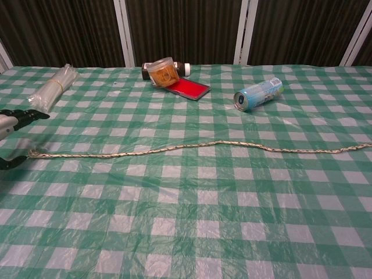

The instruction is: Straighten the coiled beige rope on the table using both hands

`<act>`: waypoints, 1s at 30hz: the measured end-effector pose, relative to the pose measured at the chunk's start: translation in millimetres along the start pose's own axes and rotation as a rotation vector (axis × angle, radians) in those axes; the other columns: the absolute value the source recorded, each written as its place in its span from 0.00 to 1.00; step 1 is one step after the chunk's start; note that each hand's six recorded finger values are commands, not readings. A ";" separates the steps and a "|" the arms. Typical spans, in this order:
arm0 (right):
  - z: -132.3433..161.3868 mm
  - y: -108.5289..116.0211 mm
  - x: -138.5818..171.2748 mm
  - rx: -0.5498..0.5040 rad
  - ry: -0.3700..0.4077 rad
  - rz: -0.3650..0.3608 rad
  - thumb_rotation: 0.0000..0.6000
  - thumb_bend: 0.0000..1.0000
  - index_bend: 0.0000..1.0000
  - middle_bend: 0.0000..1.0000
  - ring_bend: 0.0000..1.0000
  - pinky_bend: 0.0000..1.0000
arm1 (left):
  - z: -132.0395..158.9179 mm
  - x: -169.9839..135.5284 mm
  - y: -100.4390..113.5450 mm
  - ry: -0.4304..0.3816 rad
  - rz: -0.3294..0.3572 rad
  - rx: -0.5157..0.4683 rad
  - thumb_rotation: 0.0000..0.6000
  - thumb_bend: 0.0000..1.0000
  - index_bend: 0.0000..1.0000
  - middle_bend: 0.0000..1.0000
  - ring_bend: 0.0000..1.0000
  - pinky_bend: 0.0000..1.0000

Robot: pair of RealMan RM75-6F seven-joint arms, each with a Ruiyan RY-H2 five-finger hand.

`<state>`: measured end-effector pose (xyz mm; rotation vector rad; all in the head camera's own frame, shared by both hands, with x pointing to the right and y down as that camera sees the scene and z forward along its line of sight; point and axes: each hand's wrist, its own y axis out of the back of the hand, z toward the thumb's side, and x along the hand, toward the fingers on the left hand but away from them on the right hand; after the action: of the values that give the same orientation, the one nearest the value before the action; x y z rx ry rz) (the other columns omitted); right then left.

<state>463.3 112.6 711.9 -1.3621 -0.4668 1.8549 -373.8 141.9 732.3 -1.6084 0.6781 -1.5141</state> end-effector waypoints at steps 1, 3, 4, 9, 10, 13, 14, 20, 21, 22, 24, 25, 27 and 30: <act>-1.5 1.5 1.6 -0.008 -0.001 -0.004 1.00 0.50 0.02 0.00 0.00 0.00 | -2.3 -1.2 4.0 0.003 0.011 -0.008 1.00 0.41 0.00 0.00 0.00 0.07; -4.1 3.7 4.3 -0.017 -0.002 -0.011 1.00 0.45 0.00 0.00 0.00 0.00 | -5.5 -3.7 9.2 0.005 0.024 -0.022 1.00 0.41 0.00 0.00 0.00 0.07; -4.6 4.1 4.8 -0.019 -0.003 -0.013 1.00 0.42 0.00 0.00 0.00 0.00 | -6.4 -4.4 10.9 0.006 0.029 -0.026 1.00 0.41 0.00 0.00 0.00 0.07; -11.4 16.9 27.0 -0.076 0.013 -0.075 1.00 0.34 0.00 0.00 0.00 0.00 | -14.0 -20.2 36.2 -0.005 0.106 -0.095 1.00 0.41 0.00 0.00 0.00 0.07; -12.5 21.3 35.8 -0.086 0.024 -0.100 1.00 0.34 0.00 0.00 0.00 0.00 | -15.4 -29.2 45.9 -0.019 0.132 -0.119 1.00 0.41 0.00 0.00 0.00 0.07; -17.8 35.8 72.6 -0.120 0.054 -0.192 1.00 0.34 0.00 0.00 0.00 0.00 | -19.0 -60.1 67.7 -0.054 0.187 -0.166 1.00 0.41 0.00 0.00 0.00 0.07; -20.0 40.1 89.8 -0.134 0.063 -0.226 1.00 0.34 0.00 0.00 0.00 0.00 | -21.7 -71.4 72.4 -0.059 0.199 -0.171 1.00 0.41 0.00 0.00 0.00 0.06; -32.4 39.8 178.8 -0.202 0.058 -0.331 1.00 0.34 0.00 0.00 0.00 0.00 | -29.7 -151.2 74.3 -0.058 0.201 -0.174 1.00 0.40 0.00 0.00 0.00 0.06; -34.9 36.9 190.0 -0.216 0.048 -0.337 1.00 0.34 0.00 0.00 0.00 0.00 | -30.5 -160.8 71.9 -0.053 0.194 -0.175 1.00 0.40 0.00 0.00 0.00 0.06; -37.6 33.7 200.0 -0.233 0.035 -0.341 1.00 0.34 0.00 0.00 0.00 0.00 | -32.7 -171.2 68.9 -0.041 0.188 -0.176 1.00 0.40 0.00 0.00 0.00 0.05; -42.6 26.6 215.8 -0.266 0.012 -0.340 1.00 0.34 0.00 0.00 0.00 0.00 | -37.5 -180.5 65.2 -0.021 0.182 -0.172 1.00 0.40 0.00 0.00 0.00 0.05; -43.0 25.2 218.8 -0.271 0.011 -0.340 1.00 0.34 0.00 0.00 0.00 0.00 | -40.1 -182.5 63.6 -0.015 0.178 -0.158 1.00 0.41 0.00 0.00 0.00 0.05; -41.4 24.6 221.9 -0.272 0.024 -0.345 1.00 0.34 0.00 0.00 0.00 0.00 | -41.7 -183.1 62.6 -0.012 0.176 -0.140 1.00 0.41 0.00 0.00 0.00 0.05; -39.0 22.6 225.2 -0.272 0.042 -0.342 1.00 0.34 0.00 0.00 0.00 0.00 | -45.5 -183.0 62.0 -0.004 0.172 -0.139 1.00 0.41 0.00 0.00 0.00 0.04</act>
<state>461.9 263.6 538.8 -1.3918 -0.8964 1.5199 -434.7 251.4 578.3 -1.6102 0.9129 -1.3644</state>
